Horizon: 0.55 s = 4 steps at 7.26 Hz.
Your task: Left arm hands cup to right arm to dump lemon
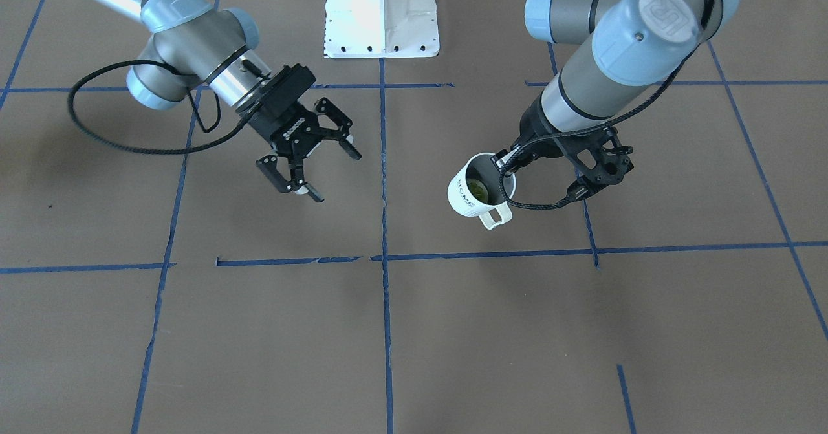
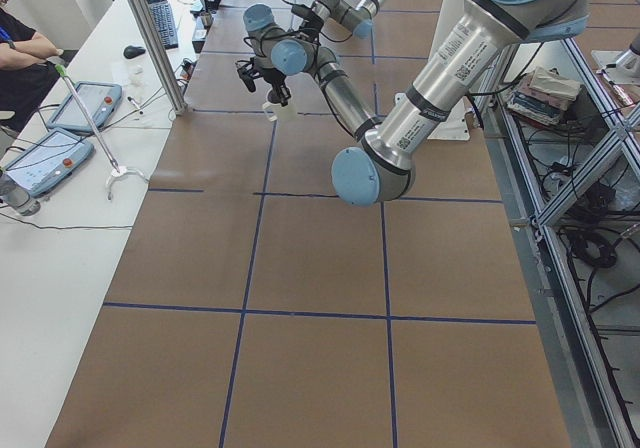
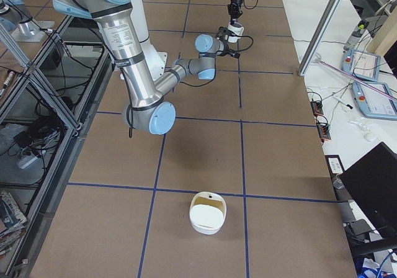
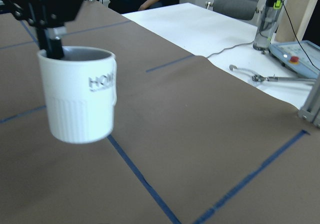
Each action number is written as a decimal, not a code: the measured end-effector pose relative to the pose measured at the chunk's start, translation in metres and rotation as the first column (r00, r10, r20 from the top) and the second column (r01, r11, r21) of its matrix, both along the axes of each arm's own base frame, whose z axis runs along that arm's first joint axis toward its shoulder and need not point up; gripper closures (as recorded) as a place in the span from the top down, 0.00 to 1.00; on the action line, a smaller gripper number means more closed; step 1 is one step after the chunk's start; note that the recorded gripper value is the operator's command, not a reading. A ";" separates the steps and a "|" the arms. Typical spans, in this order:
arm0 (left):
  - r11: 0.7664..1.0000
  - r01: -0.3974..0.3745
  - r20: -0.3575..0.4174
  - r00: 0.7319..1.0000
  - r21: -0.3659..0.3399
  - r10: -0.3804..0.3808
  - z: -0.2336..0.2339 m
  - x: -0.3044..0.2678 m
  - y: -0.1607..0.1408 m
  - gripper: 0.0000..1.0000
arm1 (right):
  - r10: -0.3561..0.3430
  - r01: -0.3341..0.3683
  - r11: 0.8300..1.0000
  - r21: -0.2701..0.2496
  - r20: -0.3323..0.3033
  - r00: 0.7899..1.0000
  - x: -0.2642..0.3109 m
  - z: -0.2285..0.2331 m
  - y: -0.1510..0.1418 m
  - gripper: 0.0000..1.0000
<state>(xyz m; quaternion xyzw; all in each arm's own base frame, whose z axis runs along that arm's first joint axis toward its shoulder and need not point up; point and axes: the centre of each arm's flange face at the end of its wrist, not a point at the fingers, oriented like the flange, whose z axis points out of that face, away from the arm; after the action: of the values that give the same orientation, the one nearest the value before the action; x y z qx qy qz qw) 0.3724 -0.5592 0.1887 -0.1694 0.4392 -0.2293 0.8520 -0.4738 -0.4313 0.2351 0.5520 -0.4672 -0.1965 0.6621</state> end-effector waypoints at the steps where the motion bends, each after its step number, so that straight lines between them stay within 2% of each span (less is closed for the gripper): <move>1: 0.999 0.017 -0.016 1.000 -0.030 -0.018 -0.013 0.013 0.006 0.00 | 0.050 -0.051 0.999 0.009 0.049 0.998 -0.021 -0.012 0.026 1.00; 2: 0.998 0.028 -0.030 0.999 -0.058 -0.030 -0.028 0.024 0.013 0.00 | 0.087 -0.087 0.996 -0.003 0.084 0.993 -0.034 -0.021 0.043 1.00; 4: 0.996 0.029 -0.045 0.998 -0.085 -0.033 -0.046 0.039 0.025 0.00 | 0.112 -0.109 0.994 -0.030 0.114 0.987 -0.044 -0.026 0.058 1.00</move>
<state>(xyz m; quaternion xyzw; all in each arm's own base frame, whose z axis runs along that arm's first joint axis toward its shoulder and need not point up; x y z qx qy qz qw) 0.4116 -0.5344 0.1422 -0.2038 0.4512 -0.2570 0.8299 -0.5182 -0.3736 0.2088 0.5797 -0.4757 -0.1217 0.6503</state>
